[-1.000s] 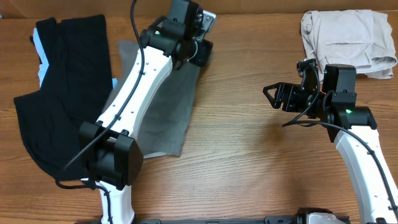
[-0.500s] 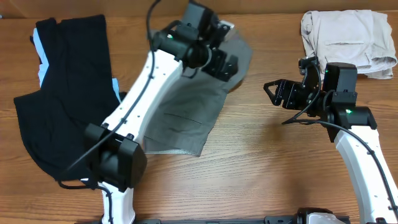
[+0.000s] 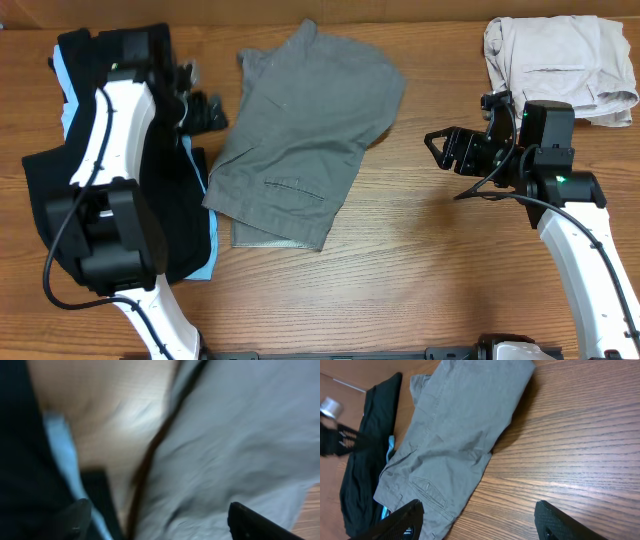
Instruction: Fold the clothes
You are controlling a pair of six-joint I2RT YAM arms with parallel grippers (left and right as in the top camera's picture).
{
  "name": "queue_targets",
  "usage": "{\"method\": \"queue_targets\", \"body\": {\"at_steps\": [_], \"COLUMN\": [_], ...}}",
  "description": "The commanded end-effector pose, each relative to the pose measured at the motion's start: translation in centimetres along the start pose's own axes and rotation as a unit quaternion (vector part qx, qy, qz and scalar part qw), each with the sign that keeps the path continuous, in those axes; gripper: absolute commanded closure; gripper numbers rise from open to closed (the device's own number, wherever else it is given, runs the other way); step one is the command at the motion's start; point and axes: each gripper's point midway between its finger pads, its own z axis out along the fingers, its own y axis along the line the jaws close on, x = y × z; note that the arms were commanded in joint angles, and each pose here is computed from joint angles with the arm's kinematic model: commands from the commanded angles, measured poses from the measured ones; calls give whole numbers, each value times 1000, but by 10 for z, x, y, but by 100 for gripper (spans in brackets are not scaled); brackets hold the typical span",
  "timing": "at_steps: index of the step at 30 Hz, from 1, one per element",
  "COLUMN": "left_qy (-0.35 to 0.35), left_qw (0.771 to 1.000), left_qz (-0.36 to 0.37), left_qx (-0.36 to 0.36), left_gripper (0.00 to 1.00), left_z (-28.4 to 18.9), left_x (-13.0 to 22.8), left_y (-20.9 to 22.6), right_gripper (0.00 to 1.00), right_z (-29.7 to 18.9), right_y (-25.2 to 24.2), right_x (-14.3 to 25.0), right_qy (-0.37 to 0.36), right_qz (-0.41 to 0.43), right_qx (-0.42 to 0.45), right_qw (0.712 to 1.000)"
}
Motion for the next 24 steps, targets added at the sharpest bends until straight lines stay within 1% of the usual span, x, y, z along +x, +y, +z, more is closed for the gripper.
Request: {"method": "queue_targets", "body": {"at_steps": [1, 3, 5, 7, 9, 13, 15, 17, 21, 22, 24], "left_qy": [43, 62, 70, 72, 73, 71, 70, 63, 52, 50, 44], "left_qw": [999, 997, 997, 997, 996, 992, 988, 983, 984, 985, 988], "left_qz": [-13, -19, -23, -31, -41, -62, -73, -81, -72, -66, -47], "left_qx": [30, 29, 27, 18, -8, -87, -120, -149, -153, -153, -141], "left_gripper": [23, 30, 31, 31, 30, 22, 14, 9, 5, 1, 0], "left_z": [23, 36, 48, 57, 61, 56, 50, 45, 41, 41, 40], "left_x": [33, 50, 62, 71, 76, 82, 83, 82, 77, 76, 70], "left_y": [-1, 4, 9, 18, 35, 82, 103, 122, 135, 135, 131], "right_gripper": [26, 26, 26, 26, 26, 26, 26, 26, 26, 26, 26], "right_z": [-4, -4, -4, -4, -4, -4, -4, -4, -4, -4, -4], "right_y": [6, 6, 6, 6, 5, 5, 5, 5, 5, 5, 5], "right_x": [-12, -12, -11, -10, -9, -7, -7, -7, -7, -7, -7], "right_qy": [-15, -16, -14, -12, -10, -7, -7, -7, -7, -7, -7], "right_qz": [-13, -13, -12, -11, -9, -7, -7, -7, -7, -7, -7], "right_qx": [-2, -2, -1, -1, 0, 1, 0, 0, 0, 0, 1], "right_qw": [1000, 1000, 1000, 1000, 1000, 1000, 1000, 1000, 1000, 1000, 1000]}}
